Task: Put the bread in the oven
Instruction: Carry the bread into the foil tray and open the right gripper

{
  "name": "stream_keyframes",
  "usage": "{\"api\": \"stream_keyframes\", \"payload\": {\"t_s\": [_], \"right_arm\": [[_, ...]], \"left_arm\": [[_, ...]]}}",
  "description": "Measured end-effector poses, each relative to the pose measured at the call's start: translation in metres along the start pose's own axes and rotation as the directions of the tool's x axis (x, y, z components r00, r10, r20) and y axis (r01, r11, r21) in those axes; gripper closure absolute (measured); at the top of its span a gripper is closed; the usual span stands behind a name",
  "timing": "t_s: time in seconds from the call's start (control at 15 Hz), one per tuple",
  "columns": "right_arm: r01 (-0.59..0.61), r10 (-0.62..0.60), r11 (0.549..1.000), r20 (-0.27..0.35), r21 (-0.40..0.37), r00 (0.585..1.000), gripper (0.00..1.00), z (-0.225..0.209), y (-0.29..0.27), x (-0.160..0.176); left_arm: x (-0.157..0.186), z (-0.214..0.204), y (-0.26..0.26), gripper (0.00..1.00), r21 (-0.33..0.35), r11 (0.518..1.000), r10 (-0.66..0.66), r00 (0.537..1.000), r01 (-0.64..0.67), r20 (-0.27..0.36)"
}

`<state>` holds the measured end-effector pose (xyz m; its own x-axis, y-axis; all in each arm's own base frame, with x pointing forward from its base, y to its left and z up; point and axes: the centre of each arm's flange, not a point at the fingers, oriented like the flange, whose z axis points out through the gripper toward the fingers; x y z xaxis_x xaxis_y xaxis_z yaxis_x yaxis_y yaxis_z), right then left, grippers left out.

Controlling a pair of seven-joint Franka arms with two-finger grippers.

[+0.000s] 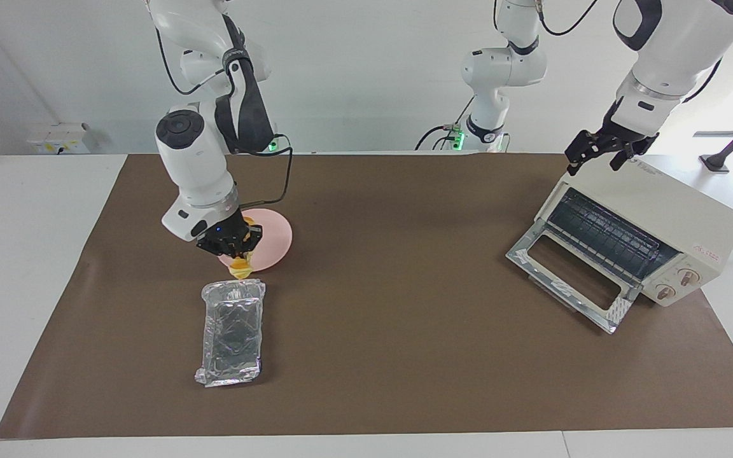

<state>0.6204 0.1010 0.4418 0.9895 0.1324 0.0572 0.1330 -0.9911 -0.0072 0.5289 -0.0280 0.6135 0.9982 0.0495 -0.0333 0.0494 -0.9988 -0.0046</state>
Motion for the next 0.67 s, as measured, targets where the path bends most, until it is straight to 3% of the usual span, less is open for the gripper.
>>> {"api": "stream_keyframes", "payload": {"t_s": [0.27, 0.67], "right_arm": [[-0.002, 0.002, 1.000, 0.048, 0.001, 0.999, 0.88, 0.017, 0.008, 0.056], [0.036, -0.035, 0.999, 0.045, -0.019, 0.998, 0.88, 0.082, 0.020, 0.104]], "left_arm": [[0.000, 0.000, 0.000, 0.00, 0.000, 1.000, 0.000, 1.000, 0.000, 0.000], [0.000, 0.000, 0.000, 0.00, 0.000, 1.000, 0.000, 1.000, 0.000, 0.000]]}}
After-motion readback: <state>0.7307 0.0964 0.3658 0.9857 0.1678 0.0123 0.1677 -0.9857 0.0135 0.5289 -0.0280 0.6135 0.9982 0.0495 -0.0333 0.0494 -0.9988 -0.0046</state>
